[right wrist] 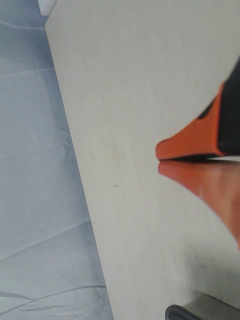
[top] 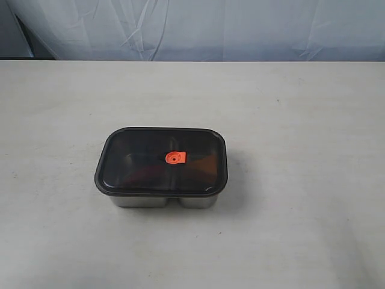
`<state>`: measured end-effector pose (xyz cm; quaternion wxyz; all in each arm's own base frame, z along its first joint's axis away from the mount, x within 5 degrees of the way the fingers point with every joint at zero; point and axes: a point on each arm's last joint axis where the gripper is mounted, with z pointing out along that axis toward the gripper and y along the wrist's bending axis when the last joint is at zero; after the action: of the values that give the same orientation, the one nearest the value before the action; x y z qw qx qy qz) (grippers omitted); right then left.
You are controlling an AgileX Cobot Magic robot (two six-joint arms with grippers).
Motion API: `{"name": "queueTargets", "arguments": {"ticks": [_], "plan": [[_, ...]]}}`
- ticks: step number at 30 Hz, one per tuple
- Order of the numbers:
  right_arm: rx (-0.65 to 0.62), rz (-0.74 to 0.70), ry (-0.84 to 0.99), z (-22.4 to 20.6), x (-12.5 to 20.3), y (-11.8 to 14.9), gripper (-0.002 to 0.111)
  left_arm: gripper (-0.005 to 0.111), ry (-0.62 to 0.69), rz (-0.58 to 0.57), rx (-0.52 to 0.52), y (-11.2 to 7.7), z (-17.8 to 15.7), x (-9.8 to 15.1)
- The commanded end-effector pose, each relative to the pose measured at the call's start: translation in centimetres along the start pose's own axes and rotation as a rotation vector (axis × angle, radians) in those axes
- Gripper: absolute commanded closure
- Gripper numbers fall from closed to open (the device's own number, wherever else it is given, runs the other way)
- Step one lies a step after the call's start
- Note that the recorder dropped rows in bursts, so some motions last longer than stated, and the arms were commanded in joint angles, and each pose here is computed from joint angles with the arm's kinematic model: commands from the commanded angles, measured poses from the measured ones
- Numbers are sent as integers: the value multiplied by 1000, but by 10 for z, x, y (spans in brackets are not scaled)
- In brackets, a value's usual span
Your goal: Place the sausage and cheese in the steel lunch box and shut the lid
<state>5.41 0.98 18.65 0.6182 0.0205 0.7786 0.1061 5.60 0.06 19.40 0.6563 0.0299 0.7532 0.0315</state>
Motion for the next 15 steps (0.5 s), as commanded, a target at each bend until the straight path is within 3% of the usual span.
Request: {"name": "queueTargets", "arguments": {"ticks": [1,15], "plan": [[3,1,-16,0,-1,0,108,107,-16,-4,-5,0,0,0],[3,1,-16,0,-1,0,108,107,-16,-9,-4,0,0,0]]}}
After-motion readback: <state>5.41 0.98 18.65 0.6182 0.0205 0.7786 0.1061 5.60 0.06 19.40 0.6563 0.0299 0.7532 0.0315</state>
